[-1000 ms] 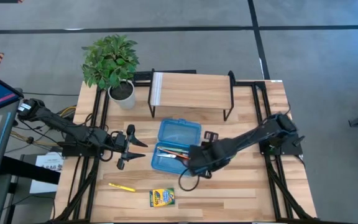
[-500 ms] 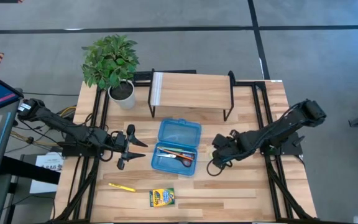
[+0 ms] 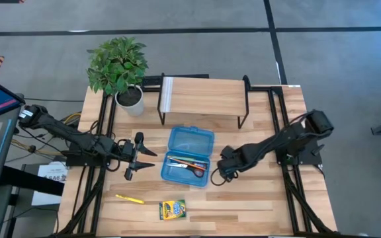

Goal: Pack school essentials
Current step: Put the green sticky notes into the blue supply box

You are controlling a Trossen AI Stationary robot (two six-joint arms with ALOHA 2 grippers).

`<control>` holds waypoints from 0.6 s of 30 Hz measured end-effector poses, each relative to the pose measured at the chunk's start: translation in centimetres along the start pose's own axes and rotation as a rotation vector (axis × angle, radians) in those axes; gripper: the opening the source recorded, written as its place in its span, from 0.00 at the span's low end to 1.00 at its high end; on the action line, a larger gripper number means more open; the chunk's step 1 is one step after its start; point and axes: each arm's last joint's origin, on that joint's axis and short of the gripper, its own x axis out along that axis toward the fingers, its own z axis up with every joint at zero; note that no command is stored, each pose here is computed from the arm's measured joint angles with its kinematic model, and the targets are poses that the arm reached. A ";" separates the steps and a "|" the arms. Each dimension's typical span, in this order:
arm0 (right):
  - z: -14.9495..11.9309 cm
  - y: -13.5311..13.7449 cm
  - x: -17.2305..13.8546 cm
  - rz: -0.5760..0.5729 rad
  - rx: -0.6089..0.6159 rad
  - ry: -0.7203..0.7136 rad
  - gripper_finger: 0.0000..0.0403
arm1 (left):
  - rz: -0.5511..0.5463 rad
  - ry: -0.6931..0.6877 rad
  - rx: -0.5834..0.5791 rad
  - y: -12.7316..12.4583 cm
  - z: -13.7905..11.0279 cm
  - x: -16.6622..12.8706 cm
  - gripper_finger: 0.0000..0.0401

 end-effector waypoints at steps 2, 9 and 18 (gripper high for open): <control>0.2 0.1 0.4 -0.002 -0.002 0.008 0.95 | -0.001 0.000 -0.001 0.0 0.0 0.0 0.43; 0.3 0.0 0.5 0.003 0.003 0.023 0.99 | -0.001 0.000 -0.001 0.0 0.0 0.0 0.43; -0.7 -1.0 2.6 0.059 0.043 0.042 0.99 | -0.025 0.003 -0.005 -0.1 0.0 0.0 0.43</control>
